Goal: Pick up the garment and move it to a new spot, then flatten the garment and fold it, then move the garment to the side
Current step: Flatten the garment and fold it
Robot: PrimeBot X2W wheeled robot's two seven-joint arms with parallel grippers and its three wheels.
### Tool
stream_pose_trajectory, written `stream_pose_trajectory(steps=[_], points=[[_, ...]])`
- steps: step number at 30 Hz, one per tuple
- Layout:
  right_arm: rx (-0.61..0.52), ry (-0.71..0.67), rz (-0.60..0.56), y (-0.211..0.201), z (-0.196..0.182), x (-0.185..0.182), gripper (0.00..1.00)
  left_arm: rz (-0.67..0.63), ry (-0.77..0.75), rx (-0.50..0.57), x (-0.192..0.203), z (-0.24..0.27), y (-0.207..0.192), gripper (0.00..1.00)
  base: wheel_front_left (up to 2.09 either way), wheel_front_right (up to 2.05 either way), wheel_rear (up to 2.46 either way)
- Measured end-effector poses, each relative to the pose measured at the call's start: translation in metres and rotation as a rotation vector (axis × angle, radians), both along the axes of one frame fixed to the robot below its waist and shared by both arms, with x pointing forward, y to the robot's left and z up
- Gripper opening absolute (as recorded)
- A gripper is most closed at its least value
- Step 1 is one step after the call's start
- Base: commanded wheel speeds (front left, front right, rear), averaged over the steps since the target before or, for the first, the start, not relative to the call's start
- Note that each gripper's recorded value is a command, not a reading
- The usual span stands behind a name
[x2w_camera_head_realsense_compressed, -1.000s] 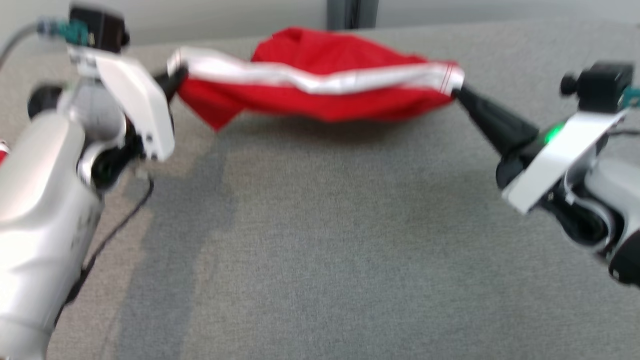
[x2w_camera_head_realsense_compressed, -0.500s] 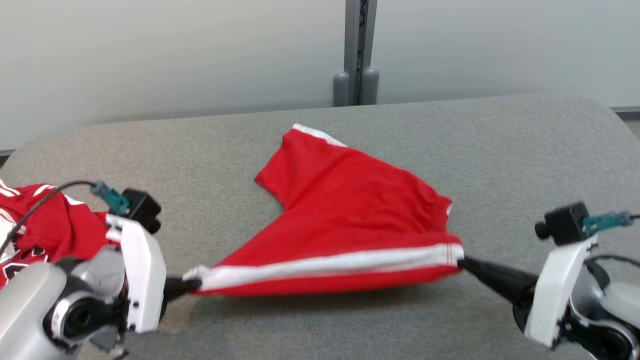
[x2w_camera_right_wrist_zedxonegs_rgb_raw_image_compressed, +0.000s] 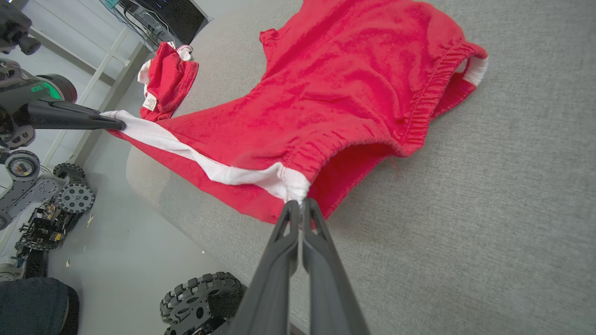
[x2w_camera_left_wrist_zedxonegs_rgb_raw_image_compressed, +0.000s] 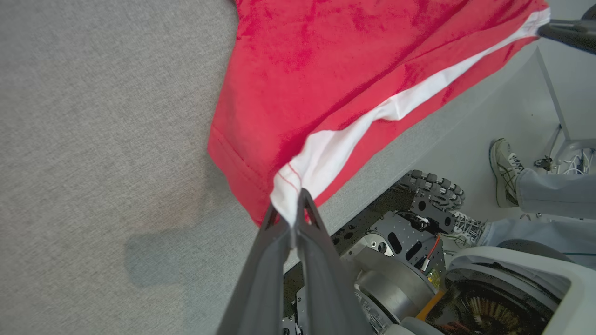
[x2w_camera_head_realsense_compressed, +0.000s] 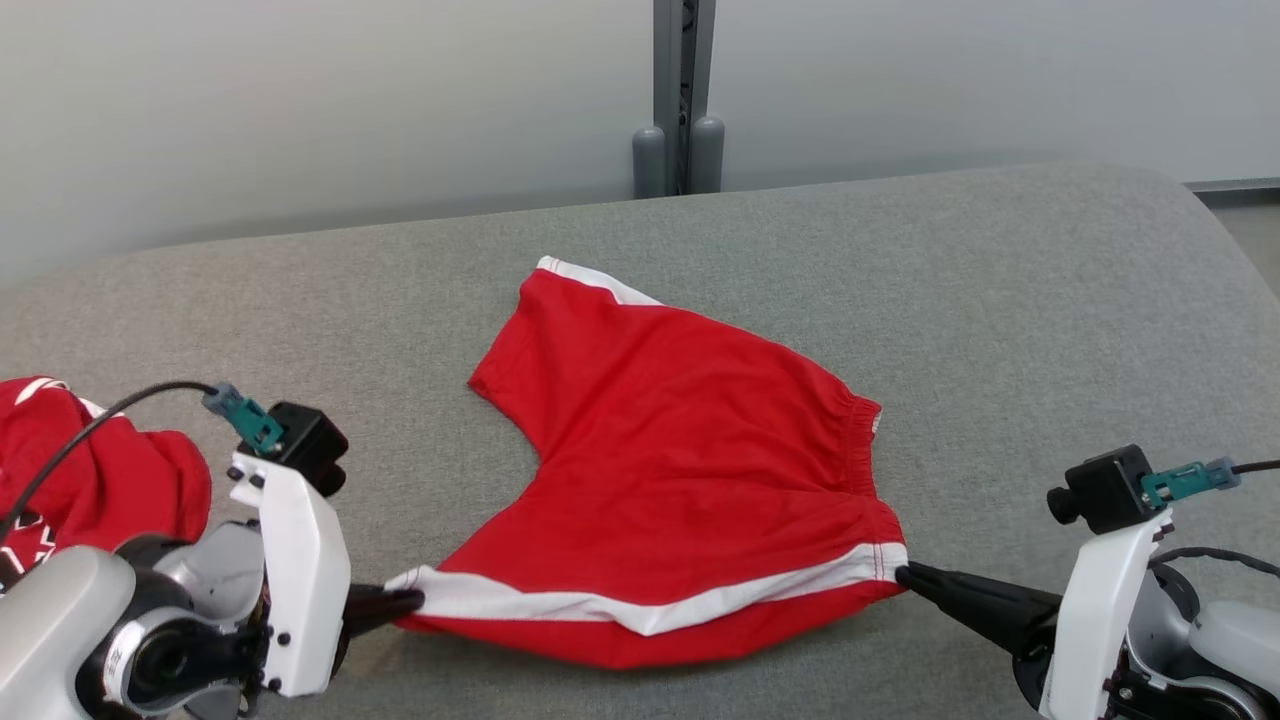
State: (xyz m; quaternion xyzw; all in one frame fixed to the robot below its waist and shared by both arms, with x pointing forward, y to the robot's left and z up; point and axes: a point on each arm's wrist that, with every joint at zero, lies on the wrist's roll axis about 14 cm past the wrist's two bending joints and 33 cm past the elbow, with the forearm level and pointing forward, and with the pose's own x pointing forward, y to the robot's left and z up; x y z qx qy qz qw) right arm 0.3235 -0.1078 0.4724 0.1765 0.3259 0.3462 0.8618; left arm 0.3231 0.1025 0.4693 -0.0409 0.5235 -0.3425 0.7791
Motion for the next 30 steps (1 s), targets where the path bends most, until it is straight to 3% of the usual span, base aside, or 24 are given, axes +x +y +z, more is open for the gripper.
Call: stream_pose_trajectory(steps=[15, 30], points=[[0.191, -0.041, -0.254, -0.021, 0.012, 0.064, 0.0, 0.016, -0.109, 0.07, 0.138, 0.018, -0.018, 0.0, 0.0, 0.0, 0.0], [0.329, -0.073, -0.463, -0.038, 0.008, 0.097, 0.0, 0.015, -0.127, 0.088, 0.241, -0.017, -0.064, 0.0, 0.0, 0.0, 0.0]])
